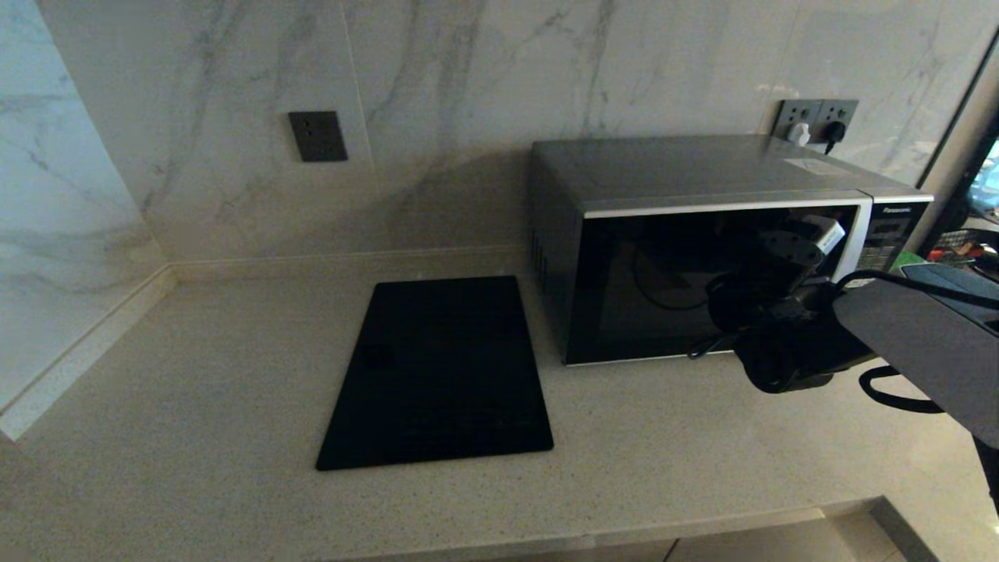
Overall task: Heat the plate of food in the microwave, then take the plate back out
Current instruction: Open the microwave oven
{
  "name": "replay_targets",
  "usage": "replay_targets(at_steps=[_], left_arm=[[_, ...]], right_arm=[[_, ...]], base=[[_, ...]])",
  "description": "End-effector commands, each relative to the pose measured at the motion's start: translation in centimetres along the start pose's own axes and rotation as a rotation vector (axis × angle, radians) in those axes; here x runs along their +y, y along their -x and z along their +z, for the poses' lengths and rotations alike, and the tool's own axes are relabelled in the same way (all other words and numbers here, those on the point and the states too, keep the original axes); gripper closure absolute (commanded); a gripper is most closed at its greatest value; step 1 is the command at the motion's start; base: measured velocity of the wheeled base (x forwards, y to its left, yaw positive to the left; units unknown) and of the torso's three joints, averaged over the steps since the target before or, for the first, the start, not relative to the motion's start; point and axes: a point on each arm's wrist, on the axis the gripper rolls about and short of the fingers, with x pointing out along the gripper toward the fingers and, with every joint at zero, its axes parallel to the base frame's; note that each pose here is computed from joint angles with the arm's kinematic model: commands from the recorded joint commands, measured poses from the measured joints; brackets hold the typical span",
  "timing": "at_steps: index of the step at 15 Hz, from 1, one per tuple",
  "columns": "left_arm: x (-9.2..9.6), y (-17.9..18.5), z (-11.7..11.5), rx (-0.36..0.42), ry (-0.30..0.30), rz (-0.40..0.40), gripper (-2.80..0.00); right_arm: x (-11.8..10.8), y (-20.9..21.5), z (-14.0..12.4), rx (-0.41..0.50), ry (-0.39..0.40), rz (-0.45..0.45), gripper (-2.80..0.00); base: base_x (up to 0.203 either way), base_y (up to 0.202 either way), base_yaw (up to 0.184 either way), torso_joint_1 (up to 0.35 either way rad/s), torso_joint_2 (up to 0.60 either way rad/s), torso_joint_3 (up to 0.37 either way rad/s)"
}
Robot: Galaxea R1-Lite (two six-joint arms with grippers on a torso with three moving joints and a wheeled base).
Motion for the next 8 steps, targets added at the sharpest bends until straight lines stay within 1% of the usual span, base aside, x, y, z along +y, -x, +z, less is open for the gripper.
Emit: replay_targets(at_steps=[1,3,8], left_arm=[[0.0,0.0,0.0,0.0,0.001,0.0,0.0],[0.0,0.0,0.0,0.0,0.001,0.0,0.0],[0.0,0.0,0.0,0.0,0.001,0.001,0.0]], right_arm=[[0.15,0.56,-0.14,0.001,0.005,0.006,0.0],[0.18,0.93,-0.11,0.0,0.028,0.014,0.0],[0.22,1.34,-0.11,-0.002,0.038,0.023,0.0]], base=[[0.0,0.0,0.0,0.0,0.0,0.0],[0.0,0.0,0.0,0.0,0.0,0.0],[0.0,0.0,0.0,0.0,0.0,0.0]])
